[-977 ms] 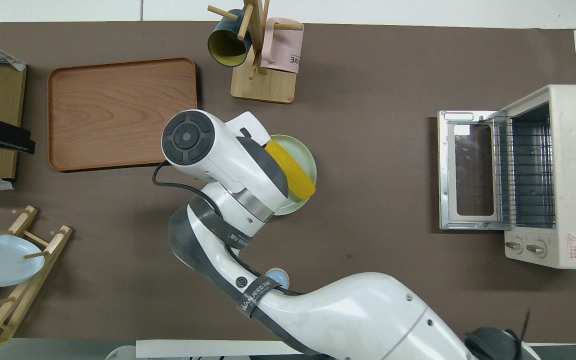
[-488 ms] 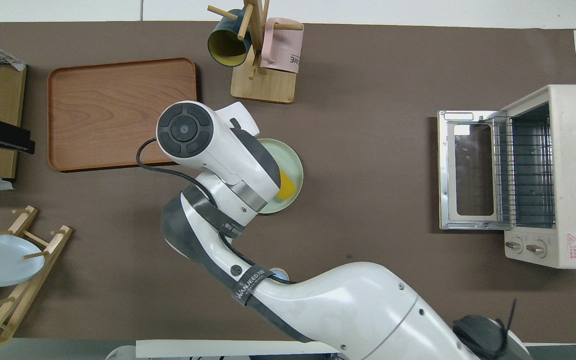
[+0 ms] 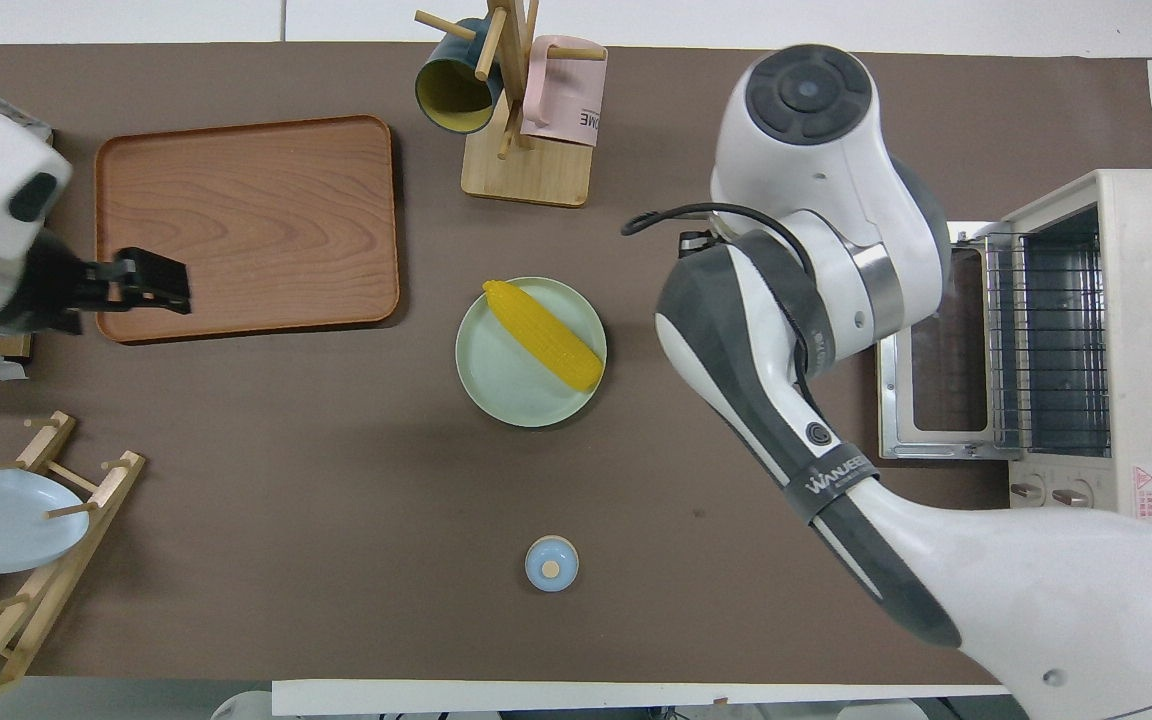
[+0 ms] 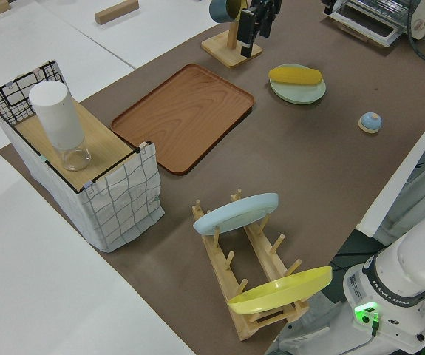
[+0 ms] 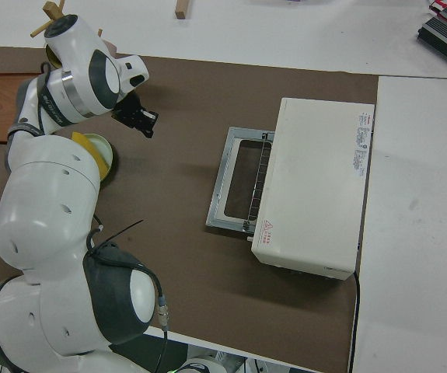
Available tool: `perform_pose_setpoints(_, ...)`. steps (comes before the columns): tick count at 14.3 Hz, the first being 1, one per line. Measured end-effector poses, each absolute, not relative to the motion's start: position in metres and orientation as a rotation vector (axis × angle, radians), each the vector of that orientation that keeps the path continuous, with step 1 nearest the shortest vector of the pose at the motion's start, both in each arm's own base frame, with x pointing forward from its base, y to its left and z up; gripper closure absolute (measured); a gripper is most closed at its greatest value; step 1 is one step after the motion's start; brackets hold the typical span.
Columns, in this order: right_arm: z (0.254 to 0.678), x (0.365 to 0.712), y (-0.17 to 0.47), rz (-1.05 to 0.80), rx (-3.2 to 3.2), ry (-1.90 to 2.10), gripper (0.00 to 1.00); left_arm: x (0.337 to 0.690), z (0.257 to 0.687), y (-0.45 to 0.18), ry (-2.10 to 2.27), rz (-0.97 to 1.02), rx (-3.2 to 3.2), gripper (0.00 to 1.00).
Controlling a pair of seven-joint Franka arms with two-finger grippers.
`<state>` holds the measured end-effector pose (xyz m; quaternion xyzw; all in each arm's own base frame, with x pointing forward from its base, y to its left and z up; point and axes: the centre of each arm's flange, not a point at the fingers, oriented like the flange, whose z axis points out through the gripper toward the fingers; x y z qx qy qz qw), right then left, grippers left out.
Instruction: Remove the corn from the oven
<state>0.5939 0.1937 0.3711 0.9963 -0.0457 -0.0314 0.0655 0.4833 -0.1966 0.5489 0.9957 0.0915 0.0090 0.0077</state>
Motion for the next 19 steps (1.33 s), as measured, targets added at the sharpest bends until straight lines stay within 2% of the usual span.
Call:
perform_pose_setpoints(3,0.309,0.568,0.122,-0.147,2.962,-0.061,0.99,0.447,0.499,-0.296,0.621,0.121,2.992,0.0)
perform_pose_setpoints(7,0.294,0.56,0.102,-0.166,2.879,0.039,0.99,0.451,0.407,-0.375,0.903,0.183,2.837,0.0)
perform_pose_setpoints(10,0.292,0.558,0.097,-0.174,2.81,0.109,0.99,0.465,0.349,-0.392,0.927,0.181,2.849,0.0)
perform_pose_setpoints(13,0.294,0.557,0.096,-0.199,2.777,0.153,0.98,0.478,0.324,-0.403,0.955,0.182,2.803,0.0)
perform_pose_setpoints(16,0.315,0.559,0.096,-0.239,2.753,0.266,0.98,0.483,0.314,-0.411,0.962,0.183,2.775,0.01)
perform_pose_setpoints(17,0.33,0.559,0.093,-0.245,2.753,0.303,0.98,0.479,0.311,-0.415,0.952,0.178,2.782,0.06)
perform_pose_setpoints(19,0.376,0.559,0.074,-0.257,2.757,0.366,0.98,0.47,0.304,-0.422,0.937,0.147,2.823,0.33)
